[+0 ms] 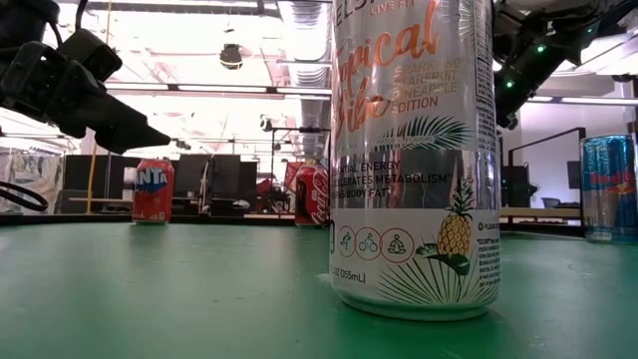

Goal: Place canned beverage on shelf
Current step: Put the left blue soda can on the shelf aligned with the other blue soda can

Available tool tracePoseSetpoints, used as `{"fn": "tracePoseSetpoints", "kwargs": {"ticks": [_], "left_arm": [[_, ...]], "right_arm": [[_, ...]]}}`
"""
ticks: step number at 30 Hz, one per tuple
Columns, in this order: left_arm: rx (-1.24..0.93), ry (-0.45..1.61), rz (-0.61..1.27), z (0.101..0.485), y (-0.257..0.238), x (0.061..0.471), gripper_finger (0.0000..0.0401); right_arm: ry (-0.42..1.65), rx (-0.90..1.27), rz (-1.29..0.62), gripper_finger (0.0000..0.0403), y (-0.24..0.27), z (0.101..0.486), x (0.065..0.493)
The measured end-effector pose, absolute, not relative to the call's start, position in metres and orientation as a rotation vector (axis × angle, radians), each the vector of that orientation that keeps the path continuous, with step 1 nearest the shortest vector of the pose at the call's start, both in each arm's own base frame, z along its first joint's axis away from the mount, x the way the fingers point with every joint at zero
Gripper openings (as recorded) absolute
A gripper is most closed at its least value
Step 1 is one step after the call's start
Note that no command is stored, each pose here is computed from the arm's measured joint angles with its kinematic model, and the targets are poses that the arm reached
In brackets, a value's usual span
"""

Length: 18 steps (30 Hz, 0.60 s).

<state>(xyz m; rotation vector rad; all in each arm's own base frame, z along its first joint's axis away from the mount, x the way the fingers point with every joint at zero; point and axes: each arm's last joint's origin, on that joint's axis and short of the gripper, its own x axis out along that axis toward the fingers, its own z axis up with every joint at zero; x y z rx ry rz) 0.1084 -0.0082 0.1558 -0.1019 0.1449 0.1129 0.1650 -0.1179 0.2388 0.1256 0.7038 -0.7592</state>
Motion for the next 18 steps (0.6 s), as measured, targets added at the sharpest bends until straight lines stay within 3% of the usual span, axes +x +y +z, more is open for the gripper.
{"fn": "tracePoseSetpoints", "kwargs": {"ticks": [18], "left_arm": [[-0.102,0.145,0.113,0.1558,-0.0082,0.1084,0.0330]], "right_arm": [[0.641,0.136,-0.786,0.0019,-0.1220,0.2429,0.1661]]}}
